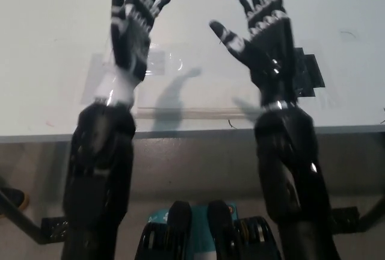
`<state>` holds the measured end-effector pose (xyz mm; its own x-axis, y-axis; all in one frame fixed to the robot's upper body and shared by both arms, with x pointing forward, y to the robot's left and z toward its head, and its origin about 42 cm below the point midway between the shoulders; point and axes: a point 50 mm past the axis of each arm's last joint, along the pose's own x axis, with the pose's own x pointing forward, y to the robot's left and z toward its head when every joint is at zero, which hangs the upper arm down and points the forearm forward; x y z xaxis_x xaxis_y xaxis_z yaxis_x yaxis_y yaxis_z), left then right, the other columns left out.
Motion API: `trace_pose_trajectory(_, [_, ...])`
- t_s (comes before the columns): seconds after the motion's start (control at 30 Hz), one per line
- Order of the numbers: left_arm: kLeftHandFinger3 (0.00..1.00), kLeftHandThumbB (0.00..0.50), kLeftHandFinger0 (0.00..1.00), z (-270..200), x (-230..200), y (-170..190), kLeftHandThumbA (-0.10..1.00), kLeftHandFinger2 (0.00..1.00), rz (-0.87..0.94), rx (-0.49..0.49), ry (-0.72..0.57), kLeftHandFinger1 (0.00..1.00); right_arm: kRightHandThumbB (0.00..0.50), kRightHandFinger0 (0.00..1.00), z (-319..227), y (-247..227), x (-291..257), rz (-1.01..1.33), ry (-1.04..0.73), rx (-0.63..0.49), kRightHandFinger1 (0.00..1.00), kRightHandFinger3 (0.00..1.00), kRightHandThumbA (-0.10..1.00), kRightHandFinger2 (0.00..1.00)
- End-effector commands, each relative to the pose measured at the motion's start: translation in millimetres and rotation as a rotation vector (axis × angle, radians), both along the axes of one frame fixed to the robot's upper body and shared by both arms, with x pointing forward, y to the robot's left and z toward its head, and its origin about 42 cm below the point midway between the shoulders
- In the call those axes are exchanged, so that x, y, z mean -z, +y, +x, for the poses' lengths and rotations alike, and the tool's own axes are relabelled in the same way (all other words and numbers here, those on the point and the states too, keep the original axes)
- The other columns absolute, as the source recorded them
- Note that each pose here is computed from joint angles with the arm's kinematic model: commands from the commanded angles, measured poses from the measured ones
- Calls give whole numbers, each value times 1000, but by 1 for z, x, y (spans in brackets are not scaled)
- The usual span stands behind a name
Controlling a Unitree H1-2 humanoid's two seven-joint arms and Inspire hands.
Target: A stack of napkins is kept in the middle of the table close to the robot and the robot places both its hands sideways on the stack. Then it moves its hands away from each other while pressing down on the napkins to make them smooth
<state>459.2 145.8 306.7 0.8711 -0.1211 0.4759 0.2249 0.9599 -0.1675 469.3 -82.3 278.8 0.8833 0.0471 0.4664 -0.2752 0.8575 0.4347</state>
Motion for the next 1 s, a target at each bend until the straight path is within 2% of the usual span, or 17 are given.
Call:
trace_pose_trajectory(0.0, [1000,220,1000,27,-21,-12,1000,1000,-77,-6,24,1000,124,1000,25,25,-33,67,-60,13,1000,1000,1000,1000])
trace_pose_trajectory(0.03, [1000,220,1000,35,-18,-14,1000,1000,-75,-13,47,1000,114,1000,31,30,-29,65,-33,15,1000,1000,1000,1000])
trace_pose_trajectory(0.07, [1000,232,1000,45,-12,-16,1000,1000,-73,-19,75,1000,137,1000,39,35,-21,57,12,13,1000,1000,1000,1000])
trace_pose_trajectory(0.2, [1000,246,1000,65,6,-24,1000,1000,-56,-29,150,1000,110,1000,52,43,-2,56,86,9,1000,1000,1000,1000])
trace_pose_trajectory(0.3, [1000,222,1000,73,15,-25,1000,1000,-28,-46,186,1000,121,1000,57,46,6,46,130,4,1000,1000,1000,1000])
trace_pose_trajectory(0.37, [1000,221,1000,81,24,-26,1000,1000,-17,-57,227,1000,143,1000,61,50,13,39,184,-4,1000,1000,1000,1000])
trace_pose_trajectory(0.4, [1000,218,1000,83,26,-26,1000,1000,-16,-56,238,1000,129,1000,62,50,15,36,197,-9,1000,1000,1000,1000])
trace_pose_trajectory(0.43, [1000,217,1000,86,31,-26,1000,1000,-12,-59,263,1000,154,1000,64,52,18,41,227,-17,1000,1000,1000,1000])
trace_pose_trajectory(0.5, [1000,227,1000,91,38,-26,1000,1000,4,-67,287,1000,157,1000,66,54,21,42,257,-23,1000,1000,1000,1000])
trace_pose_trajectory(0.67, [1000,256,1000,100,48,-23,1000,1000,57,-76,341,1000,171,1000,69,54,23,49,303,-27,1000,1000,1000,1000])
trace_pose_trajectory(0.97, [1000,244,1000,107,54,-14,1000,1000,106,-93,416,1000,165,1000,69,56,30,38,342,-36,1000,1000,1000,1000])
